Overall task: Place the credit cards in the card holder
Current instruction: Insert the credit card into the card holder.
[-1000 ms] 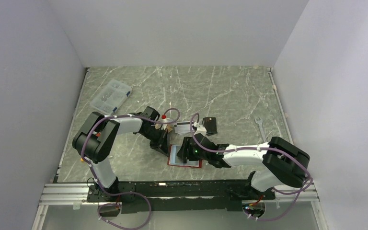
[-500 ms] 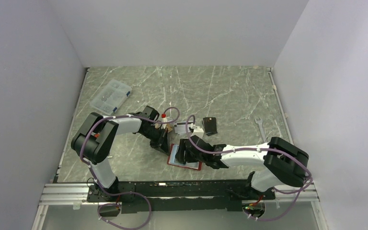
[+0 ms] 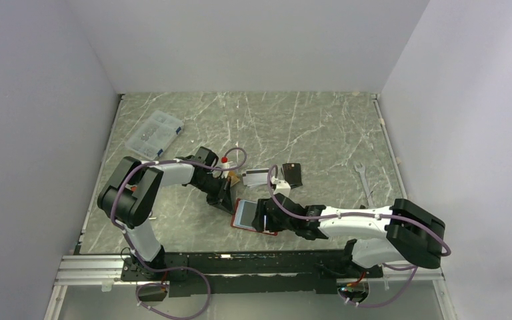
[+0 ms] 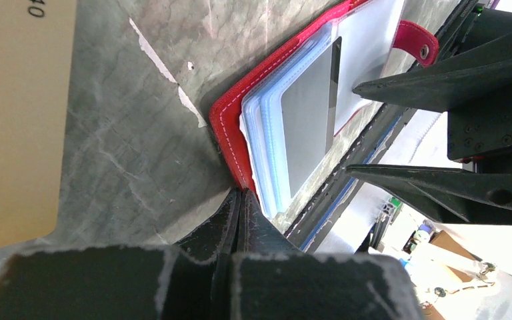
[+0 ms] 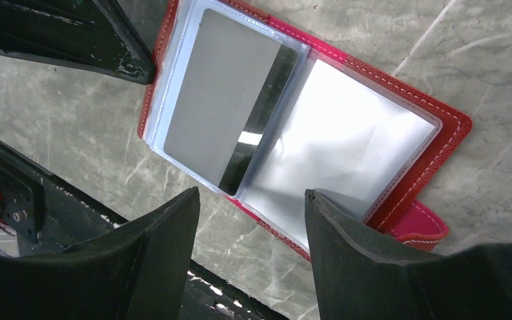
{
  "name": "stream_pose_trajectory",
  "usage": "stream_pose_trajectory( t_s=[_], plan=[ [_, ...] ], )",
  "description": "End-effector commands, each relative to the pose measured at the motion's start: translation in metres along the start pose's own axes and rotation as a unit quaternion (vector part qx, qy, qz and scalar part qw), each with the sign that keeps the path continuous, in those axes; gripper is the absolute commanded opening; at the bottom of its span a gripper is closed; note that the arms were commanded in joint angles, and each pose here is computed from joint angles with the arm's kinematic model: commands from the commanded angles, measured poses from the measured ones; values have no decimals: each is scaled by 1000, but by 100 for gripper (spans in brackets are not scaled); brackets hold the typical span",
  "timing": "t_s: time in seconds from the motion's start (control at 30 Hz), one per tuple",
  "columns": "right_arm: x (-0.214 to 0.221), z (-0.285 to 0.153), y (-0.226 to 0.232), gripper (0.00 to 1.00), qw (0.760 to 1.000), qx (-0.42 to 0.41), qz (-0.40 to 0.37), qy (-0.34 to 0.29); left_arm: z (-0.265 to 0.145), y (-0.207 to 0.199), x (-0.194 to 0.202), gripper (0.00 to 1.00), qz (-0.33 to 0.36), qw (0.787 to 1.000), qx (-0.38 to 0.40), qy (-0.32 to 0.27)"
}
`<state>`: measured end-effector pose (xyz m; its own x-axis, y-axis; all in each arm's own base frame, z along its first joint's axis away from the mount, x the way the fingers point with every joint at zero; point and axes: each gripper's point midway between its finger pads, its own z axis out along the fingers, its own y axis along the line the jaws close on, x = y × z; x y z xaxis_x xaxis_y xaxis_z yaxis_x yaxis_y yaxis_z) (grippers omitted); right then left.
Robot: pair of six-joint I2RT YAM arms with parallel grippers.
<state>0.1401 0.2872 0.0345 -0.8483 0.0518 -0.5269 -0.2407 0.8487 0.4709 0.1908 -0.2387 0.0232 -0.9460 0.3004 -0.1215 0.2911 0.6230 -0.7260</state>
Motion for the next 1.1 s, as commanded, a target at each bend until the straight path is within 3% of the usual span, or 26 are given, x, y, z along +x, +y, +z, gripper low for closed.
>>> stream_pose_trajectory(
  t_s=[0.0,0.57,1.07],
  plan=[
    [-2,2,10,60,1000,-21,-13,-2,-6,-10,-9,0,19,999,14,-21],
    [-24,30,49,53,996,-54,-72,3,-9,-16,-12,0,25,999,21,-27],
    [-34,16,59,57,995,-69,-77,-7,-21,-20,-20,0,38,998,18,-44]
  ],
)
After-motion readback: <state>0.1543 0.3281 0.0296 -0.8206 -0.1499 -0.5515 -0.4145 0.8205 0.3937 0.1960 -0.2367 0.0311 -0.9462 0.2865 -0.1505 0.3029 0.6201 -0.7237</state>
